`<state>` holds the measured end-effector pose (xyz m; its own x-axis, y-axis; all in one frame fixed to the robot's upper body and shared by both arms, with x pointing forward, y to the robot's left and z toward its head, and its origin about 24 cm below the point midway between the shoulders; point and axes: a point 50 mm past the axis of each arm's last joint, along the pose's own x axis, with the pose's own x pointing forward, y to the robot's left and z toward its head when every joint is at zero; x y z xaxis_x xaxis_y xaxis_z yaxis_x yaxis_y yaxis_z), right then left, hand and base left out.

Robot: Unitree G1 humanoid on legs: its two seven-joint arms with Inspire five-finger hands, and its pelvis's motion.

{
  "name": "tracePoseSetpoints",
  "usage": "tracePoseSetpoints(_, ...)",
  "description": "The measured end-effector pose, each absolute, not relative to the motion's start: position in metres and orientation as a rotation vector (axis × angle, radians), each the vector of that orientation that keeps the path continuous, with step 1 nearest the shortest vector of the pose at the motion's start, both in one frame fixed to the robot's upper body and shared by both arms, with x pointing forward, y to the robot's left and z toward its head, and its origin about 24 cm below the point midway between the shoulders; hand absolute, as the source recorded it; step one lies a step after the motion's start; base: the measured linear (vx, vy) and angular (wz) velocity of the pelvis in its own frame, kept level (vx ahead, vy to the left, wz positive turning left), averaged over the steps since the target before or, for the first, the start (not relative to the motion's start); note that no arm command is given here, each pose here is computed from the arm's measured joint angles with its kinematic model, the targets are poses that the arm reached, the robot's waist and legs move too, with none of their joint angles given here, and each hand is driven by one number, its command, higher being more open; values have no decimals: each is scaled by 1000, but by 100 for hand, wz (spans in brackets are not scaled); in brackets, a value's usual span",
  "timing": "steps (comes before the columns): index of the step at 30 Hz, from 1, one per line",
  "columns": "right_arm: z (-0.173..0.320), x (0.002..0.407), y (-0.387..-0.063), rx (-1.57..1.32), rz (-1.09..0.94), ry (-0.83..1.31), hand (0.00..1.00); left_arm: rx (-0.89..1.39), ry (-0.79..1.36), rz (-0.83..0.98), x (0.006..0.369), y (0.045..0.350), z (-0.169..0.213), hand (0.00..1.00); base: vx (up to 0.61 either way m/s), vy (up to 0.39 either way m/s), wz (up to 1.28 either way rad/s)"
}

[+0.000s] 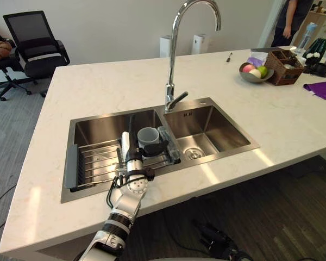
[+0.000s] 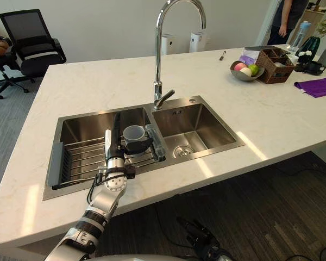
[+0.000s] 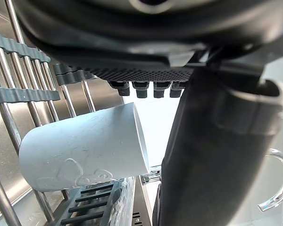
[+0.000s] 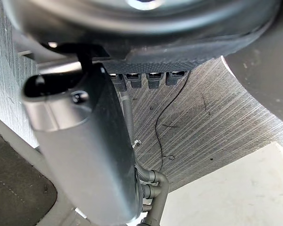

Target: Walk over to the sink, pick up the cup, carry it to the dishwasher, place the cup inside the dishwasher, then close the dishwasher door

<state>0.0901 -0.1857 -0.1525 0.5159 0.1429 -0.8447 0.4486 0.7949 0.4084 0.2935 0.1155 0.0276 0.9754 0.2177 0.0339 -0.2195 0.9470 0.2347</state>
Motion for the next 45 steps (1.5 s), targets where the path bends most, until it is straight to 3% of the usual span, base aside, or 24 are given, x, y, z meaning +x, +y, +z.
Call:
tracePoseSetpoints(8, -152, 90, -185, 653, -200, 1025, 100, 266, 56, 158, 292, 112, 16, 100, 0, 0, 0)
tracePoseSetpoints(9, -152, 90, -184, 649, -197, 1025, 100, 271, 58, 139, 292, 111, 16, 0, 0, 0, 0)
tracePoseSetpoints(25, -151, 90, -187, 640, -193, 996, 100, 331, 55, 172, 300, 127, 16, 0, 0, 0, 0)
tracePoseSetpoints(28, -151, 89, -188, 640, -186, 976, 100, 260, -21, 230, 303, 131, 35, 0, -22, -9, 4)
tracePoseSetpoints(34, -153, 67, -197, 645, -228, 998, 100, 27, -381, 425, 300, 155, 114, 0, -28, -26, 26)
tracePoseSetpoints(38, -157, 49, -200, 610, -232, 1065, 100, -93, -668, 590, 277, 186, 169, 0, 3, -21, 28)
tracePoseSetpoints(45, -160, 37, -200, 553, -229, 1156, 100, -328, -959, 735, 223, 222, 213, 0, 7, -23, 38)
